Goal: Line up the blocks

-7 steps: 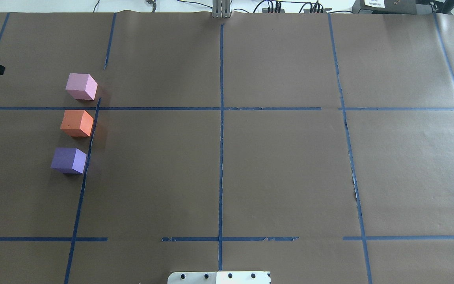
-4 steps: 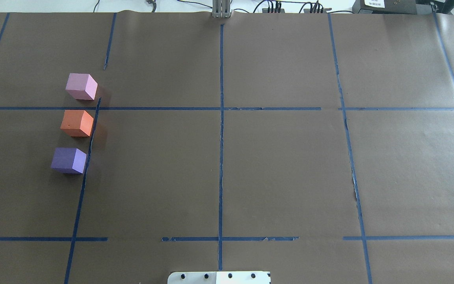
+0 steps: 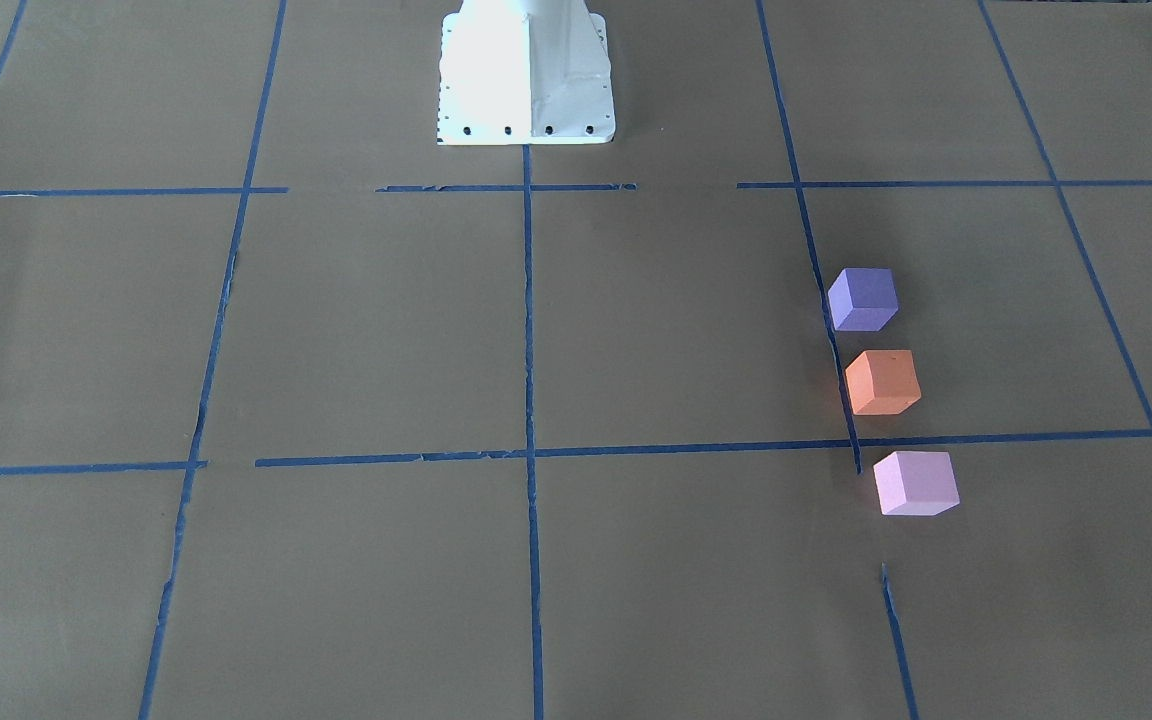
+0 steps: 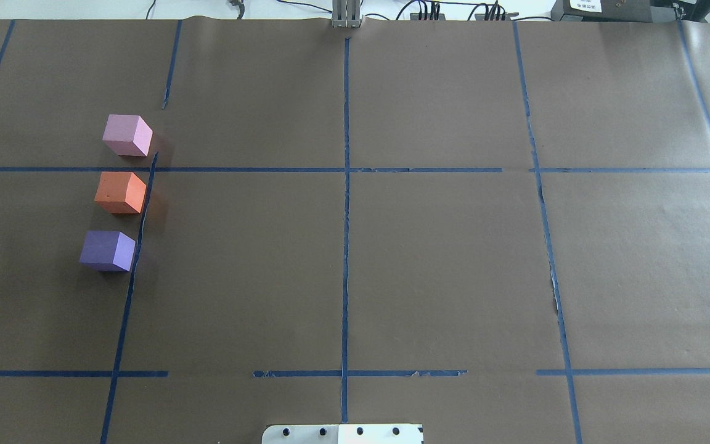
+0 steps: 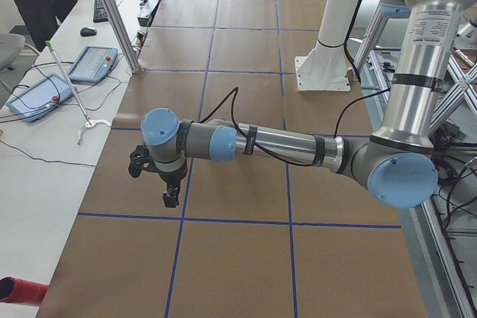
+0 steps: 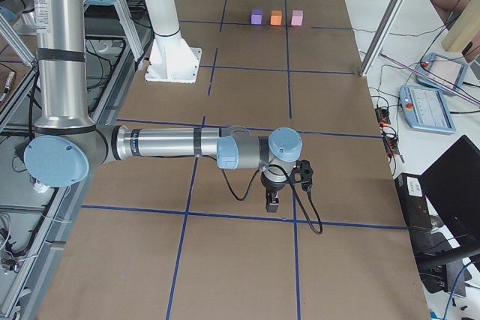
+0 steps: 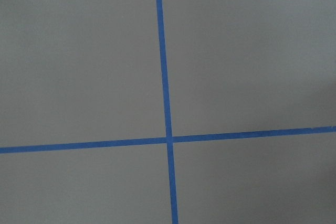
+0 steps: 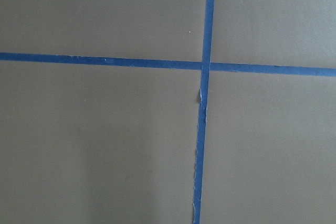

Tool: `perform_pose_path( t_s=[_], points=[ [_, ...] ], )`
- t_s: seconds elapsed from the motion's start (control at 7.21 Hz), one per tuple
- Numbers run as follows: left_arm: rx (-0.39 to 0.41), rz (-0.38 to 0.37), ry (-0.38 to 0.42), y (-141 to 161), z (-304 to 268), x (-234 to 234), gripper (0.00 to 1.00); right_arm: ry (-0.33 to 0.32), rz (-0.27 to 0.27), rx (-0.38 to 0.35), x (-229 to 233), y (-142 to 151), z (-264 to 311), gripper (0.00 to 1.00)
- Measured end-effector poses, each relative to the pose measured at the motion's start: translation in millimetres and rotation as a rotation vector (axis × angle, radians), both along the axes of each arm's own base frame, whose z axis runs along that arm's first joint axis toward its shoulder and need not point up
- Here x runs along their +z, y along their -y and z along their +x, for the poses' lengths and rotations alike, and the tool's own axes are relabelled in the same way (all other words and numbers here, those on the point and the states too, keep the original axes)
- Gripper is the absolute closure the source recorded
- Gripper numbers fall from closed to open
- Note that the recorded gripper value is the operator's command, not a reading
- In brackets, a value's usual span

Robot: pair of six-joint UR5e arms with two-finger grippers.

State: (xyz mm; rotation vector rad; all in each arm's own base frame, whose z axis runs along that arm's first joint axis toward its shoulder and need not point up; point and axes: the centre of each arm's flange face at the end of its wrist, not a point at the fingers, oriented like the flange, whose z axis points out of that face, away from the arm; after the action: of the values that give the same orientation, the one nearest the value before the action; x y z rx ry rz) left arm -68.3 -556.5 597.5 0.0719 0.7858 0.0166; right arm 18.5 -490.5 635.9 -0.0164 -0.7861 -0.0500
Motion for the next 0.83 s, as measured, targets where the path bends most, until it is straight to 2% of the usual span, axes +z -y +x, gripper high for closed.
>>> perform_pose_path(
  t_s=[0.42,0.83],
  points=[
    [-0.036,-0.053,-0.007,-21,-23,31,0.00,0.000,0.000,0.000,0,0,0,0.00],
    [-0.040,-0.054,-0.005,-29,-26,38,0.00,0.000,0.000,0.000,0,0,0,0.00]
  ],
)
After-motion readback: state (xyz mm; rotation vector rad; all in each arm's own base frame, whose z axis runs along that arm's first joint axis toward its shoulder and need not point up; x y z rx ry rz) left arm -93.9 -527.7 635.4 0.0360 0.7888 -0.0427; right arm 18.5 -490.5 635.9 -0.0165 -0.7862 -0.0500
